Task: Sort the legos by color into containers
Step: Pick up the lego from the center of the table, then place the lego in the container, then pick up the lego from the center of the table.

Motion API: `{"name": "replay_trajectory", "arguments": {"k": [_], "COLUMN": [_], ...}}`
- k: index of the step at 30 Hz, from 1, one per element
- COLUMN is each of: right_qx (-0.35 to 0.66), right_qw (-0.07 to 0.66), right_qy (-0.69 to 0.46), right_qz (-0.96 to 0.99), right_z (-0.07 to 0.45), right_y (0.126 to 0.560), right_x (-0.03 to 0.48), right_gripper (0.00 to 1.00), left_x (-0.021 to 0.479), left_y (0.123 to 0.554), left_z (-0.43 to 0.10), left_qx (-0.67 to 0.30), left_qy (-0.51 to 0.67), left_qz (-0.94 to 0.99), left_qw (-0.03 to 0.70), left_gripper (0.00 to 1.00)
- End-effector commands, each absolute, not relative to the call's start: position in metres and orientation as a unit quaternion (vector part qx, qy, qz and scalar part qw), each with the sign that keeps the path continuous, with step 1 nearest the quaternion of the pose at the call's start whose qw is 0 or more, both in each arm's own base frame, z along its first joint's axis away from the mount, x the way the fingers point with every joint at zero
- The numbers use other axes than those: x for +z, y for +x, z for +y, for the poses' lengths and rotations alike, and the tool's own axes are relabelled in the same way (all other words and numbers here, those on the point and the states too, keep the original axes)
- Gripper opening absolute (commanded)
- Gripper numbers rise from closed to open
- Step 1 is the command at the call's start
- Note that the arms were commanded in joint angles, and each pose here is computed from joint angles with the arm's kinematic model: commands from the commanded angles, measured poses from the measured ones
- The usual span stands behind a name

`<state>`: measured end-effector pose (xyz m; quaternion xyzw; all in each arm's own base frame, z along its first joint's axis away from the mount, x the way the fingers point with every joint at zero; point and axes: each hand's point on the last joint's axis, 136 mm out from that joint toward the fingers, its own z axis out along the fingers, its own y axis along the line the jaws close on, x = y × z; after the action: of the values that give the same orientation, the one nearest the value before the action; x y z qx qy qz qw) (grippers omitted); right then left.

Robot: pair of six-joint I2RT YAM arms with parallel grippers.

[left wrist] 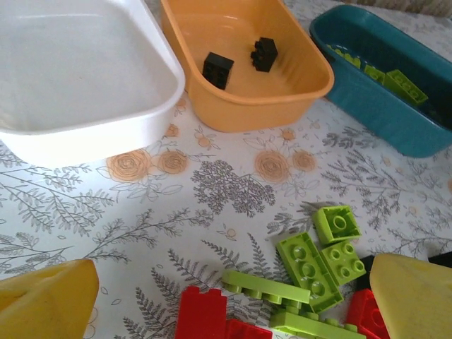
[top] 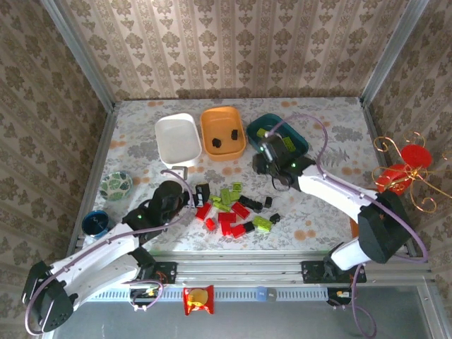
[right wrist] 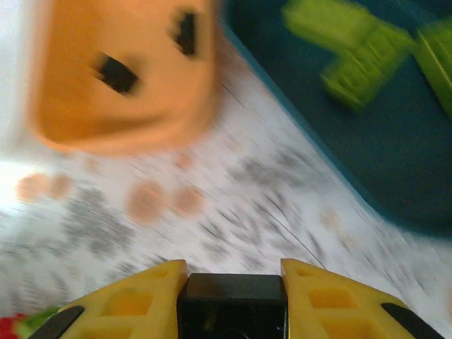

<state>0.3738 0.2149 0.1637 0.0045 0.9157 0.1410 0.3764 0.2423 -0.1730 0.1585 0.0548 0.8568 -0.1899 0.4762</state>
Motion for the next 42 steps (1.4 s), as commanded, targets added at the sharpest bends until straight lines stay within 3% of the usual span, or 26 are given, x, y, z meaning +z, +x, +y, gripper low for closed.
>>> {"name": "replay_trajectory", "arguments": {"k": [1,12,13,15,17,22,26,30,35,39,42], "right_qx": [0.181,0.171,0.175,0.181,0.189,0.210,0.223,0.232,0.235,0.232,0.229], "right_qw": [0.381,0.374,0.371,0.368,0.373,0.399,0.406,0.393,0.377,0.369,0.368], "right_qy": [-0.078,-0.069,-0.068,-0.066,-0.065,-0.064,-0.065,-0.060,-0.043,-0.037,-0.033], "right_qz": [0.903,0.909,0.910,0.910,0.906,0.890,0.884,0.888,0.895,0.900,0.901], "right_z": [0.262,0.314,0.318,0.324,0.327,0.320,0.305,0.285,0.261,0.248,0.241], "right_y": [0.401,0.516,0.522,0.528,0.530,0.515,0.484,0.442,0.402,0.382,0.374], "right_x": [0.172,0.150,0.149,0.152,0.160,0.194,0.204,0.189,0.164,0.153,0.149], "right_gripper": [0.26,0.31,0.38,0.62,0.70,0.73,0.73,0.73,0.73,0.73,0.72], "left_x": [0.147,0.132,0.132,0.137,0.150,0.175,0.162,0.130,0.093,0.078,0.069], "left_y": [0.240,0.230,0.230,0.230,0.232,0.234,0.232,0.225,0.214,0.215,0.219], "left_z": [-0.157,-0.141,-0.140,-0.138,-0.139,-0.151,-0.161,-0.173,-0.189,-0.188,-0.185], "left_qx": [-0.166,-0.160,-0.167,-0.179,-0.188,-0.207,-0.209,-0.209,-0.181,-0.148,-0.128], "left_qy": [0.032,0.007,0.002,-0.002,0.005,0.037,0.055,0.077,0.116,0.122,0.121], "left_qz": [0.868,0.897,0.899,0.899,0.896,0.890,0.904,0.921,0.939,0.948,0.952], "left_qw": [0.467,0.412,0.406,0.399,0.403,0.405,0.368,0.319,0.267,0.254,0.249], "left_gripper": [1.00,0.95,0.95,0.96,0.97,0.92,0.86,0.86,0.78,0.67,0.65]}}
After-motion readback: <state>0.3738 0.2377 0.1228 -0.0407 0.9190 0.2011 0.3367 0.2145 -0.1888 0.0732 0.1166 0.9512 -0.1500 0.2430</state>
